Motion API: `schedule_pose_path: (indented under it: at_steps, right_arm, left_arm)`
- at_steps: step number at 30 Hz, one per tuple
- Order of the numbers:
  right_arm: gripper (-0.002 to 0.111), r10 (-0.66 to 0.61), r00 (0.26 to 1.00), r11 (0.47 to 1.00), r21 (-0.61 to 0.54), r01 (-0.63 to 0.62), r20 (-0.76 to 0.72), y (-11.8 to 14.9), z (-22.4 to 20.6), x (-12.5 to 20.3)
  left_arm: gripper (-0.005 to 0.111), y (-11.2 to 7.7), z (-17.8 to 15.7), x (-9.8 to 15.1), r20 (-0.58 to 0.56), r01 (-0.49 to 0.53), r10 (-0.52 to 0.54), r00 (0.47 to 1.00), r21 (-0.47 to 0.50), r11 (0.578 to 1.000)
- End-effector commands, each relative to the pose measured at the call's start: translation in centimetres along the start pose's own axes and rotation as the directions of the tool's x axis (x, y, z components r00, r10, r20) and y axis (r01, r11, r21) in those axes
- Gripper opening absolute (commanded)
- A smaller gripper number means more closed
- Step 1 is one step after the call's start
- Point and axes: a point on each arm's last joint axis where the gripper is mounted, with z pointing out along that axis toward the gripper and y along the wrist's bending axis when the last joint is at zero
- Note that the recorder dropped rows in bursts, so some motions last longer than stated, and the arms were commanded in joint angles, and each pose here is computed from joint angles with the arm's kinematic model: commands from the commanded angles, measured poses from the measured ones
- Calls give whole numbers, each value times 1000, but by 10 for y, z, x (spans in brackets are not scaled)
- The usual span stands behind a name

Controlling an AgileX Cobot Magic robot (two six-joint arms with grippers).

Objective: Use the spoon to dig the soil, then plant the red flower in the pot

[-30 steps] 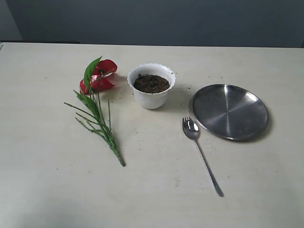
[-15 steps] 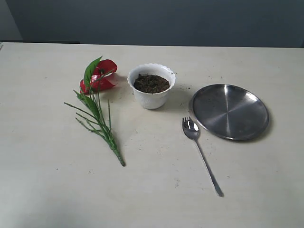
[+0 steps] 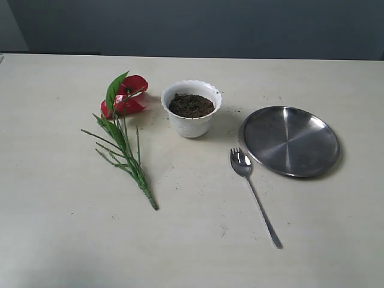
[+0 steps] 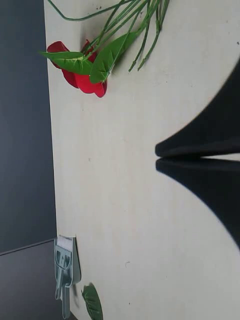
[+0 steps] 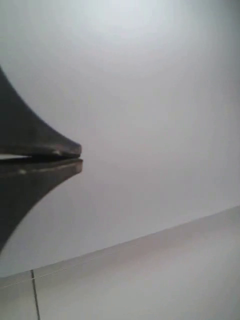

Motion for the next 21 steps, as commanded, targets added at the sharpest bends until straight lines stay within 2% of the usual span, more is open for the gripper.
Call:
schedule_pose_path:
  at_steps: [1, 4, 7, 8, 9, 10, 11, 12, 13, 14, 15, 16, 21]
  right_arm:
    - [-1, -48, 978, 998, 29, 55, -205, 5, 25, -24]
    - [-1, -36, 944, 997, 54, 57, -327, 7, 43, -35]
    - [-1, -60, 866, 993, 61, 104, -497, 6, 59, -34]
    - [-1, -76, 806, 994, 17, 106, -586, 10, 69, -32]
    - [-1, -87, 781, 995, -15, 99, -619, 13, 73, -29]
    - [-1, -100, 722, 993, -114, 30, -684, 23, 83, -22]
    - [-1, -133, 694, 985, -171, 15, -708, 27, 87, -18]
    - [-1, -132, 629, 972, -224, -69, -766, 33, 97, -6]
    - [-1, -123, 586, 970, -222, -101, -801, 34, 102, 3]
    - [-1, -118, 476, 964, -215, -155, -871, 33, 110, 21]
    - [-1, -119, 428, 962, -210, -172, -896, 33, 113, 30]
    - [-1, -122, 335, 959, -198, -203, -934, 31, 116, 46]
    - [-1, -82, 76, 945, -102, -311, -994, 29, 123, 91]
  left_arm:
    - [0, 0, 0, 1, 7, -6, 6, 1000, -2, 1000]
    - [0, 0, 0, 1, 7, -6, 6, 1000, -2, 1000]
    - [0, 0, 0, 1, 7, -6, 6, 1000, -2, 1000]
    - [0, 0, 0, 1, 7, -6, 6, 1000, -2, 1000]
    - [0, 0, 0, 1, 7, -6, 6, 1000, -2, 1000]
    - [0, 0, 0, 1, 7, -6, 6, 1000, -2, 1000]
    - [0, 0, 0, 1, 7, -6, 6, 1000, -2, 1000]
    - [0, 0, 0, 1, 7, -6, 6, 1000, -2, 1000]
    - [0, 0, 0, 1, 7, -6, 6, 1000, -2, 1000]
    - [0, 0, 0, 1, 7, -6, 6, 1000, -2, 1000]
    - [0, 0, 0, 1, 7, -6, 6, 1000, -2, 1000]
    - [0, 0, 0, 1, 7, -6, 6, 1000, -2, 1000]
    - [0, 0, 0, 1, 7, -6, 6, 1000, -2, 1000]
